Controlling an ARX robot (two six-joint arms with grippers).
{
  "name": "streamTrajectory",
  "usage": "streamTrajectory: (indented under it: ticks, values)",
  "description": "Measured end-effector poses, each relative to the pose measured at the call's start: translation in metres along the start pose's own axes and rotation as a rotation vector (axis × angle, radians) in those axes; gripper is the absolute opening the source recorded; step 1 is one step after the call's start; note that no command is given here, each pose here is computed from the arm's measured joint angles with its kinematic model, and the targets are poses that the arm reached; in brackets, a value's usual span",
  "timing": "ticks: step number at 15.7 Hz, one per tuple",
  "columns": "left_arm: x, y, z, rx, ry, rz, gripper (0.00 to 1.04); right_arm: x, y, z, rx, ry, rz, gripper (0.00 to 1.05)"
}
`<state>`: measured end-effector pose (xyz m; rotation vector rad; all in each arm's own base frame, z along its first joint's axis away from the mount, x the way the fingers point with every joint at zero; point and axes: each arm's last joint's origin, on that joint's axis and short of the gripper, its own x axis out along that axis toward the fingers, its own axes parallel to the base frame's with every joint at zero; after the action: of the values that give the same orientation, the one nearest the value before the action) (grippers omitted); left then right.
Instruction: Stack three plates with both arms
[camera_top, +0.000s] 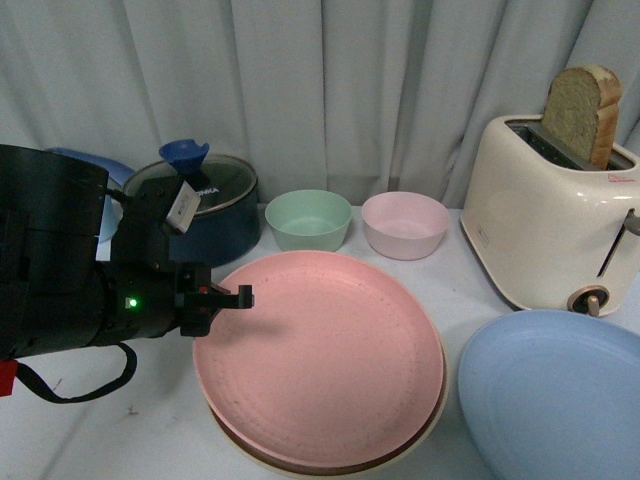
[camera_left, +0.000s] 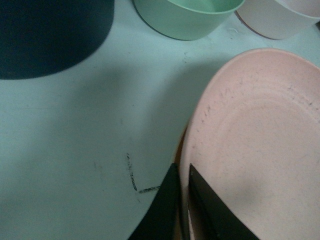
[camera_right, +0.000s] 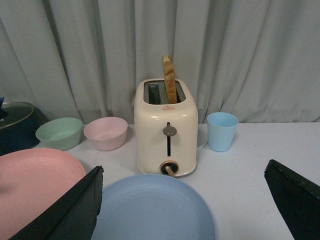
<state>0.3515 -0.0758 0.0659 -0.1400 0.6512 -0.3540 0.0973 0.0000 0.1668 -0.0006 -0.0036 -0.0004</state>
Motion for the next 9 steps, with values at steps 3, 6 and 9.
streamTrajectory:
  ticks: [3, 6, 9]
  values:
    - [-0.001, -0.001, 0.000, -0.015, 0.022, -0.027, 0.41, 0.000, 0.000, 0.000, 0.000, 0.000, 0.000, 0.98]
    - [-0.028, -0.002, 0.020, -0.010, -0.082, -0.051, 0.77, 0.000, 0.000, 0.000, 0.000, 0.000, 0.000, 0.98]
    - [-0.083, -0.005, 0.049, 0.014, -0.236, -0.026, 0.97, 0.000, 0.000, 0.000, 0.000, 0.000, 0.000, 0.98]
